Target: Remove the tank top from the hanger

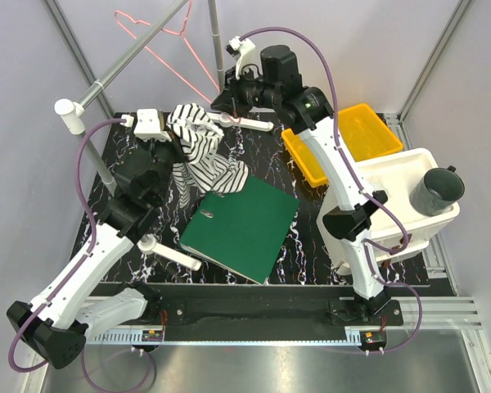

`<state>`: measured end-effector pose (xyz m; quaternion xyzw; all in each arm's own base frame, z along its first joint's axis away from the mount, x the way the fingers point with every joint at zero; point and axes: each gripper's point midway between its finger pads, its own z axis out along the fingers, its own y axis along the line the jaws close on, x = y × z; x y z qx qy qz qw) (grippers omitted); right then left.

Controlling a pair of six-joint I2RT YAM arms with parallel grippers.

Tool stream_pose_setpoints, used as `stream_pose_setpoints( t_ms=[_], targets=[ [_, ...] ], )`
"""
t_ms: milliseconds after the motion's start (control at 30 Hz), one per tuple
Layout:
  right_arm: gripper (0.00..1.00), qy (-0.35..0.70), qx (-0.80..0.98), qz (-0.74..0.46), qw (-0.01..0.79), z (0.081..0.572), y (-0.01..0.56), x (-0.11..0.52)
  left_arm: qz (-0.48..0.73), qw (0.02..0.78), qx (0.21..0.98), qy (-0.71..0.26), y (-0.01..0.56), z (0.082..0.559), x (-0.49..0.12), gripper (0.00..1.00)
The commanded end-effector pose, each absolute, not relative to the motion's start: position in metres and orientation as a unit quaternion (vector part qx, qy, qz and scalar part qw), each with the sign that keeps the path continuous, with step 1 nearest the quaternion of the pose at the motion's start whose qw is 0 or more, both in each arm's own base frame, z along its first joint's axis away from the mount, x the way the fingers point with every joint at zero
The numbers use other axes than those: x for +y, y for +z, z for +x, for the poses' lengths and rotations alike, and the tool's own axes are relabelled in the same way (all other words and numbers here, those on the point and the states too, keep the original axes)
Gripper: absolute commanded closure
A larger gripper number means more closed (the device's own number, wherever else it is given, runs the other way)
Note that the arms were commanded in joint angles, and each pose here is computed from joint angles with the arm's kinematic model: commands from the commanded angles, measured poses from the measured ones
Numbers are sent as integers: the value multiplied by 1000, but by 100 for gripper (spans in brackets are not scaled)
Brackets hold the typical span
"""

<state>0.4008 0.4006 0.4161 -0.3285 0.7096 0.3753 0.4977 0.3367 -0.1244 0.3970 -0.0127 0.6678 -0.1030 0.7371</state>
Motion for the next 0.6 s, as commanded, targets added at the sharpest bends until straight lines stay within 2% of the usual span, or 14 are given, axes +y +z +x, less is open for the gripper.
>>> stream_pose_setpoints(
  t_ms=[0,367,567],
  targets=[
    [100,432,659,-338,514,404,434,424,-28,768,631,-109,424,332,-117,100],
    [100,441,654,-358,499,414,392,466,-34,770,630,-98,425,325,-108,100],
    [100,429,677,-343,489,422,374,466,-38,775,624,-96,427,319,-103,100]
  ],
)
